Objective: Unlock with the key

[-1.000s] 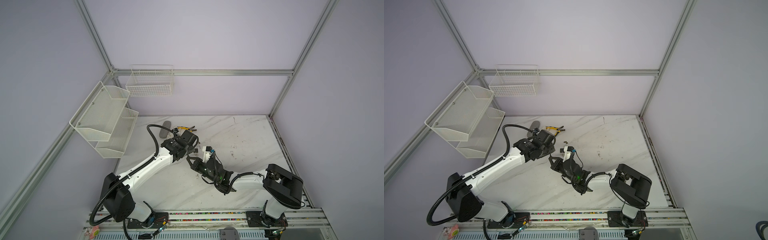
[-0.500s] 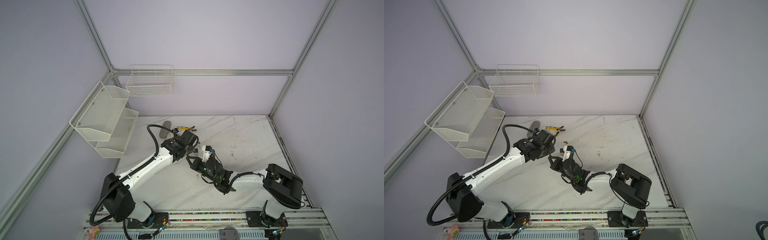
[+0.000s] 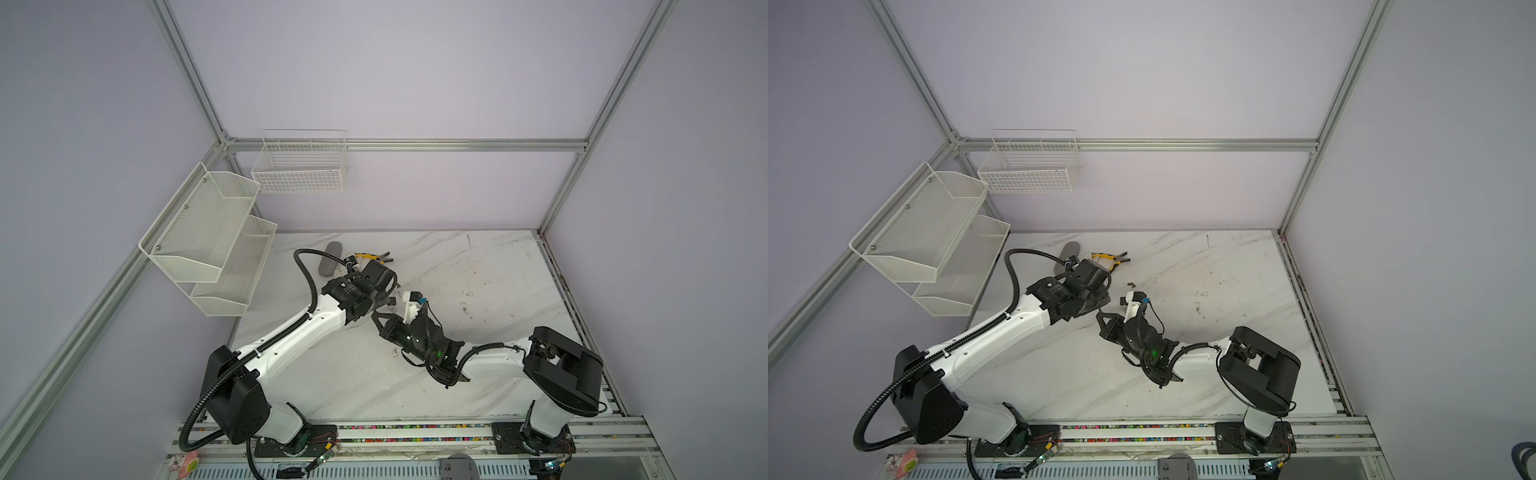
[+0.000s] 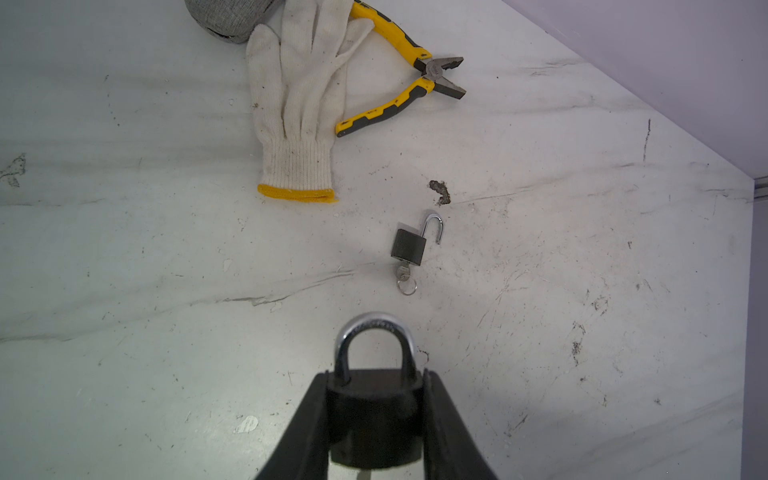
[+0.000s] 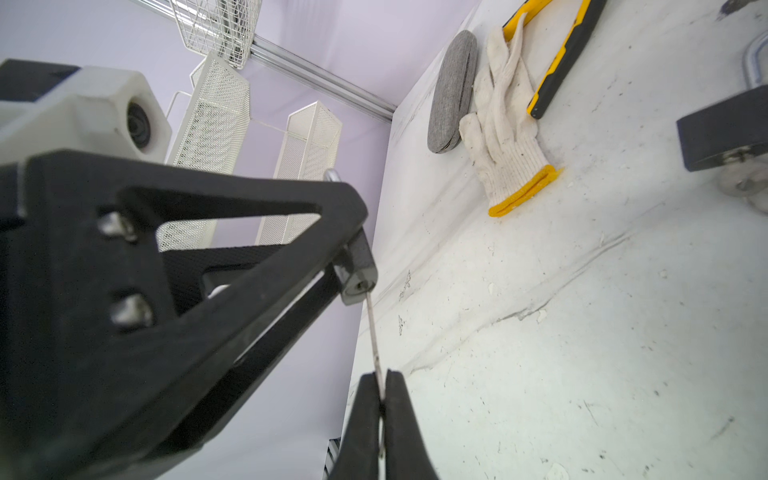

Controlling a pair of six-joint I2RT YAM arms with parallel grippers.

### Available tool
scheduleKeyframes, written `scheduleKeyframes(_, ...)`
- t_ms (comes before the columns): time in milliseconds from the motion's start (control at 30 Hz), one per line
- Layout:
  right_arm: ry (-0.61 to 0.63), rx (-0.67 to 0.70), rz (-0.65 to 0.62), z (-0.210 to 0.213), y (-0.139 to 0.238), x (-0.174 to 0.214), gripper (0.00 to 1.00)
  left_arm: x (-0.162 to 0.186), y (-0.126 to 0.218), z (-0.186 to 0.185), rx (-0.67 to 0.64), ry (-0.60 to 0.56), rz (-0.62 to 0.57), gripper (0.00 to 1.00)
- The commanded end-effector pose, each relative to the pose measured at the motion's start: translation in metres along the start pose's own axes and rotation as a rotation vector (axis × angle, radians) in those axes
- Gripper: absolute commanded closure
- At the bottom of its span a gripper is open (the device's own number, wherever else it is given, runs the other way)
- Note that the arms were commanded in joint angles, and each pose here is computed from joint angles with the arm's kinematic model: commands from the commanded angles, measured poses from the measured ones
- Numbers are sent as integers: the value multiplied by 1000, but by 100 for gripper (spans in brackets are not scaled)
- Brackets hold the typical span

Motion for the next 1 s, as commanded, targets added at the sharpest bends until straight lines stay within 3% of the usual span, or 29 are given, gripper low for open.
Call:
scheduleKeyframes(0, 3, -30, -38, 14, 6, -8, 100, -14, 18, -2, 44, 31, -63, 100)
scheduleKeyframes(967, 12, -42, -32, 17, -1, -9, 100, -16, 30, -1, 85, 48, -82, 100)
Point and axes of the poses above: each gripper's point midway between its finger pads, its own y axis back along the fingers, its own z axis along the line the jaws close on, x = y × z, the point moved 8 cm from there along y, back along the fingers, and after that the axes turned 15 degrees about -y, right-handed, at the moved point
